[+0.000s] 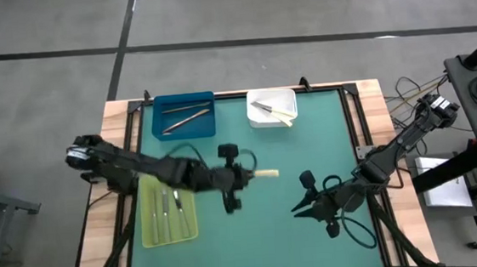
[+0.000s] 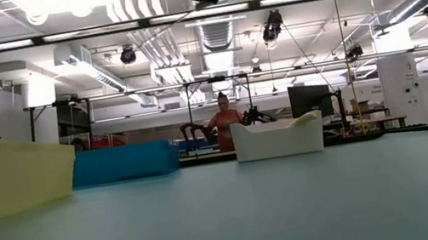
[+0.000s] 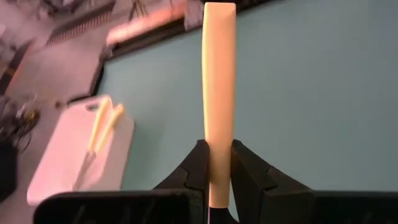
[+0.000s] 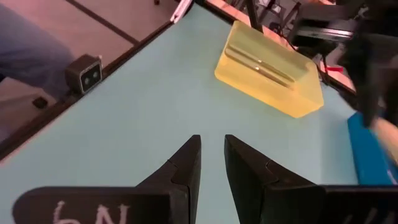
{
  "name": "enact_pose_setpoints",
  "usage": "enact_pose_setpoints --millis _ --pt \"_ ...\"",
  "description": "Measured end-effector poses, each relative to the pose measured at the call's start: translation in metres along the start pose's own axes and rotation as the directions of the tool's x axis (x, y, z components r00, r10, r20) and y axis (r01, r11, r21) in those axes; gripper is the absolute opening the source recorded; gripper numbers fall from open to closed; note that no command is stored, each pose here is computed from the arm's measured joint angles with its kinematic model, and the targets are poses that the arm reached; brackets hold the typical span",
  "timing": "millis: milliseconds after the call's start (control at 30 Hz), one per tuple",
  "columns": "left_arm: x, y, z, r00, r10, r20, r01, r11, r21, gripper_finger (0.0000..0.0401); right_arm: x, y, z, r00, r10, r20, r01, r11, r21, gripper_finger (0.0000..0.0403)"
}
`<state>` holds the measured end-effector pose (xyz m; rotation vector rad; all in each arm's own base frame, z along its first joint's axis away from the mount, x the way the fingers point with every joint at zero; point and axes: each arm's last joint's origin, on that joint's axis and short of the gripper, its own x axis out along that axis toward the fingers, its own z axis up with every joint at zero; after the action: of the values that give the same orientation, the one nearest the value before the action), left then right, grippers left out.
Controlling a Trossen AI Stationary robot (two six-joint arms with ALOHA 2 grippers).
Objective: Sort silverware by color (type)
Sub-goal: Put the yellow knife into the white bin
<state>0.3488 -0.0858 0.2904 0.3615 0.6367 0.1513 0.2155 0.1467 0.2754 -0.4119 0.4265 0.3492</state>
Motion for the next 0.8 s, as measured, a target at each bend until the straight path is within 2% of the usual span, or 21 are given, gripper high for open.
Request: enact_pose_setpoints --millis 133,400,800 --pt "0.009 0.035 -0.007 0.992 -0.020 0.123 0.022 1.000 -0.020 0.0023 -0.009 -0.002 -0.002 1.000 0.003 -0.001 -0.003 1.000 -0.011 0.0063" --pt "0.033 0.097 -0.021 0.959 -0.052 0.278 0.057 0.998 -0.007 0.0023 -0.034 -0.009 -0.013 0.998 -0.010 0.060 0.010 1.000 0.009 0.0063" --pt "0.076 0.161 -0.031 0.931 -0.113 0.346 0.094 0.993 0.071 0.0023 -0.061 -0.019 -0.019 0.988 -0.039 0.151 0.049 0.997 -0.063 0.0063"
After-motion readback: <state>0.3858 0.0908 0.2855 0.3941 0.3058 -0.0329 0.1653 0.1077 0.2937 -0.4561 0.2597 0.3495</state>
